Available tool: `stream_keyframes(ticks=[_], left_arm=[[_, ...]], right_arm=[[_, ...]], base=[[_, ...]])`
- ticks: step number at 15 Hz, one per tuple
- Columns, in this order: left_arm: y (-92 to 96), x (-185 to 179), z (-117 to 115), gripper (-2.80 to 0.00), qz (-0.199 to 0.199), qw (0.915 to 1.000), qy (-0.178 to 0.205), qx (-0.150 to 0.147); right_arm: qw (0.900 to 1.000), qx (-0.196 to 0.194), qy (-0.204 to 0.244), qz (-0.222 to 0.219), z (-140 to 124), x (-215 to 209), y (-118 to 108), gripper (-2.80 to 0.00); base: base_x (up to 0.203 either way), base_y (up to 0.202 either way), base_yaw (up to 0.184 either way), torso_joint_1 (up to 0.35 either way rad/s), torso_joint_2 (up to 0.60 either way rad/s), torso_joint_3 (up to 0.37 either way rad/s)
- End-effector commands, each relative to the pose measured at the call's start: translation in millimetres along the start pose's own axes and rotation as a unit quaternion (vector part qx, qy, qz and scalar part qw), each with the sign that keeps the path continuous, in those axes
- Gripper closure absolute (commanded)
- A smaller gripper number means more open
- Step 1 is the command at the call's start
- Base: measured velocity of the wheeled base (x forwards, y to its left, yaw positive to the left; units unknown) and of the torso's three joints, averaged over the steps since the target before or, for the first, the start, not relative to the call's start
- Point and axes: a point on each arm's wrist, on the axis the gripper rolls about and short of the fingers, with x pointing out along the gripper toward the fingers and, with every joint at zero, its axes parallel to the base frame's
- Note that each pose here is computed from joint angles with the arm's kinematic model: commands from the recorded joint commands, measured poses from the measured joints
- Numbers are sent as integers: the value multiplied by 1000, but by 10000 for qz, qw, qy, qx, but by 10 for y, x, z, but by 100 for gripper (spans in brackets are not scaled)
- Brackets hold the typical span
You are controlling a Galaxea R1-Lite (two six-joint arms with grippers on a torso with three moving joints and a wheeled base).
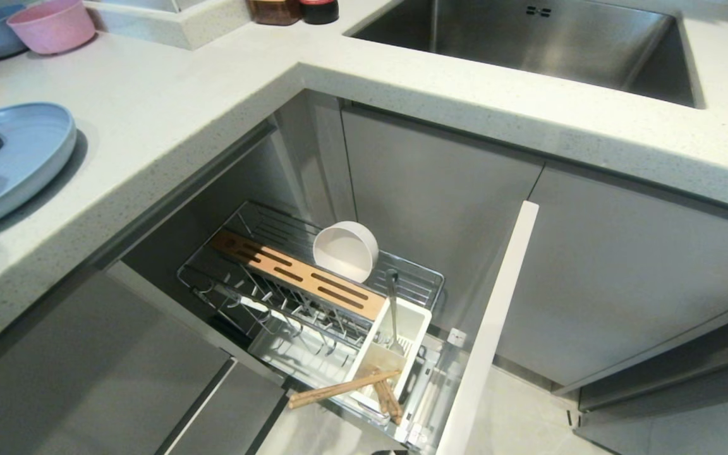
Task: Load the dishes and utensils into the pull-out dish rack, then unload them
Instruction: Pick up the spoon and place it in the cupboard
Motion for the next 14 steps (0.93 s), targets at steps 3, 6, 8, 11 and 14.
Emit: stream_keyframes(ticks=[3,6,8,11,14], left_arm=[[2,23,-4,-280,-66,10000,46,-12],[7,53,12,-280,-144,9999,31,-7],[6,58,75,-280,-150,9997,-190,62],[4,53,131,-280,-152,9993,-330,111],[-17,101,137,-280,-261,9992,-260,142]], right_arm=[[10000,0,12,3,-4,2,0,0],[10000,0,10,3,-3,1,0,0],[10000,0,12,3,-4,2,0,0],[10000,0,12,3,-4,2,0,0],[10000,0,11,3,-4,2,0,0]], base=[[0,0,0,0,0,0],[0,0,0,0,0,0],[0,0,0,0,0,0],[0,0,0,0,0,0],[0,0,0,0,0,0]])
